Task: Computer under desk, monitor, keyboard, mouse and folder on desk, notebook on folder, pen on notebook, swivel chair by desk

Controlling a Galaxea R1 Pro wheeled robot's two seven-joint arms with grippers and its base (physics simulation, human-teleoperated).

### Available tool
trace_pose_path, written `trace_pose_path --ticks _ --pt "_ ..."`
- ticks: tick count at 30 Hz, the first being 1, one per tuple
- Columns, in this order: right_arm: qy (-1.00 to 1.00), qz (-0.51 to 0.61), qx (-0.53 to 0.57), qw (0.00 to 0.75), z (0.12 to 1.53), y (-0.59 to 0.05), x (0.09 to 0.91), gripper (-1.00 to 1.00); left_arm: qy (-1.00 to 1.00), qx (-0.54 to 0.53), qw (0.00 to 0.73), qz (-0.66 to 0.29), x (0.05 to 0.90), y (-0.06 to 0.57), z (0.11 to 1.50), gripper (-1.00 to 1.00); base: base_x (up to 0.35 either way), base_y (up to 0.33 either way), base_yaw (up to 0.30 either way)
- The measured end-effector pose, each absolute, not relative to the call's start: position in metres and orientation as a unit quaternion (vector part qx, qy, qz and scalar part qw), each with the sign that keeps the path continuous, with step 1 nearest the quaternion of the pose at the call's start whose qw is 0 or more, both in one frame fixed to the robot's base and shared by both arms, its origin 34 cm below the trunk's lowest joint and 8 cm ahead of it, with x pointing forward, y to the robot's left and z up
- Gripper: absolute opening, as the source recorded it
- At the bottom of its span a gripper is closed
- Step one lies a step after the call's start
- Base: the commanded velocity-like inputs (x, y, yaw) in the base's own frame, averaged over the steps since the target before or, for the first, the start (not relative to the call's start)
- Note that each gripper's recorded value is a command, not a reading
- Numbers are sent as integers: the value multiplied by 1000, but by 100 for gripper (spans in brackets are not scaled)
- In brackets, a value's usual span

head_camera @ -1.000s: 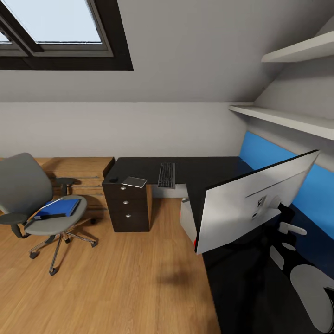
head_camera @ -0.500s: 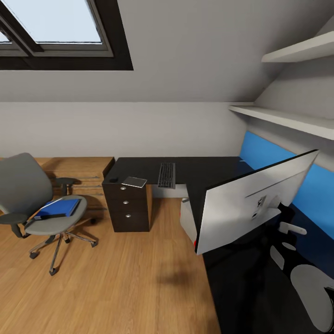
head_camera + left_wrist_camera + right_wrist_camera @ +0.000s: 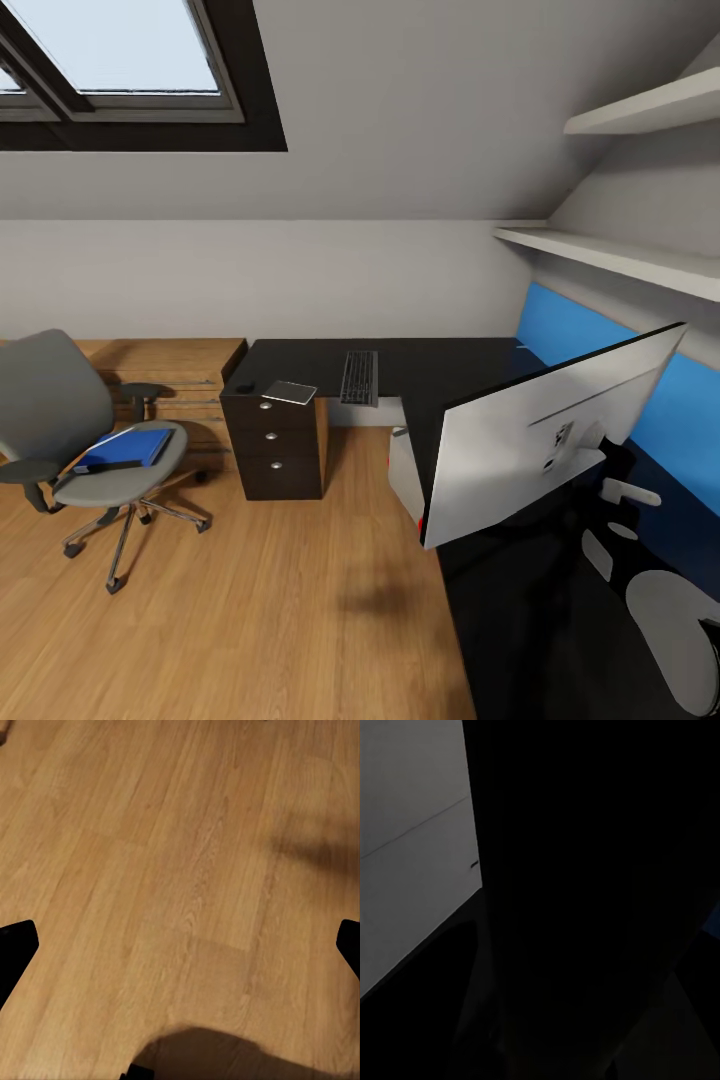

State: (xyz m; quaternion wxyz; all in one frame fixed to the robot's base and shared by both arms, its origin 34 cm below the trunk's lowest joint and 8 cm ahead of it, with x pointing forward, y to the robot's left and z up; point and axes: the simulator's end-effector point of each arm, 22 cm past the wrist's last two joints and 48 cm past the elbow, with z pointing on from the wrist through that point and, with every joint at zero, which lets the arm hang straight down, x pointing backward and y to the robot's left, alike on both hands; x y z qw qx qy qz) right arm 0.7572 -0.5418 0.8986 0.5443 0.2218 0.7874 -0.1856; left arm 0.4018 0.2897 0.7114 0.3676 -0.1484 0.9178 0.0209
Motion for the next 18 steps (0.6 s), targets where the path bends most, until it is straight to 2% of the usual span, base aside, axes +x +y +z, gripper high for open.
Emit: trace_pose_path --ticks 18 --pt "792 -183 217 541 894 -534 758 100 918 -149 367 21 402 290 711 100 0 0 0"
